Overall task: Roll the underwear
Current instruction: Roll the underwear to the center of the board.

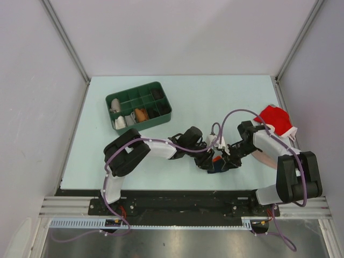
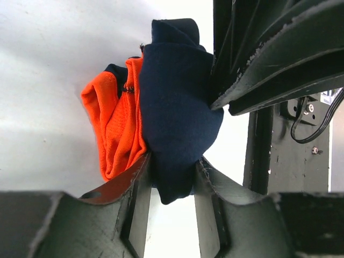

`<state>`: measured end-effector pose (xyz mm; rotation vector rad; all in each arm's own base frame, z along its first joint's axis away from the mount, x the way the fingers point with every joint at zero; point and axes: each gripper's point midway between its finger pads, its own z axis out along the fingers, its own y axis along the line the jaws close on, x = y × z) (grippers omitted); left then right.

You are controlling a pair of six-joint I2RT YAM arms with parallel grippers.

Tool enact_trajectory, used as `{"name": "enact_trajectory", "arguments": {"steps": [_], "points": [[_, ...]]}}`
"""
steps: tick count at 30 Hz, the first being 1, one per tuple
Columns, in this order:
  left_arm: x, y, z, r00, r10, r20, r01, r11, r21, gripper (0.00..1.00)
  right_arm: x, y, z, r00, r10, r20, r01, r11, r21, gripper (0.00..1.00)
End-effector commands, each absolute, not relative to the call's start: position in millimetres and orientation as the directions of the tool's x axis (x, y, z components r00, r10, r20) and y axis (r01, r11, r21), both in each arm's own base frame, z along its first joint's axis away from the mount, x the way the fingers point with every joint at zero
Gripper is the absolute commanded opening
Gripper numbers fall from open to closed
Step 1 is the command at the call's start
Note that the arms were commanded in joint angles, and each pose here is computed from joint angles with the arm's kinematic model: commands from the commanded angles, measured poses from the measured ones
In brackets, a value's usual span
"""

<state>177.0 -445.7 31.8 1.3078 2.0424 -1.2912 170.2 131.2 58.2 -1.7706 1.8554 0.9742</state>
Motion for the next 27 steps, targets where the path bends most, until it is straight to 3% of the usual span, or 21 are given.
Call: {"name": "enact_trajectory", "arguments": {"steps": [1, 5, 7, 12, 19, 27], "points": [[183.0, -438.6, 19.0, -0.511, 0.525, -0.680, 0.854, 0.221, -0.471, 0.40, 188.7, 123.1, 54.8, -0.067, -0.735, -0.675, -0.994, -0.011, 0.111, 0.23], [180.8, -436.5, 9.4, -0.526, 0.537, -0.659, 0.843, 0.229, -0.486, 0.40, 185.7, 127.1, 90.2, -0.038, -0.628, -0.778, -0.998, -0.013, 0.060, 0.33], [178.3, -434.3, 4.5, -0.533, 0.544, -0.648, 0.838, 0.234, -0.492, 0.40, 195.7, 124.8, 105.6, -0.034, -0.599, -0.800, -0.999, 0.034, 0.016, 0.48], [178.0, -432.5, 3.5, -0.533, 0.544, -0.648, 0.839, 0.240, -0.489, 0.39, 213.0, 127.0, 108.8, -0.275, -0.543, -0.794, -0.958, 0.221, 0.180, 0.76], [178.5, -433.7, 1.8, -0.540, 0.538, -0.647, 0.835, 0.243, -0.494, 0.39, 216.6, 122.9, 80.1, -0.558, -0.522, -0.645, -0.828, 0.302, 0.472, 0.79], [176.7, -434.9, 1.7, -0.547, 0.527, -0.651, 0.830, 0.239, -0.504, 0.38, 230.1, 112.7, 48.5, -0.640, -0.558, -0.528, -0.767, 0.419, 0.487, 0.81]]}}
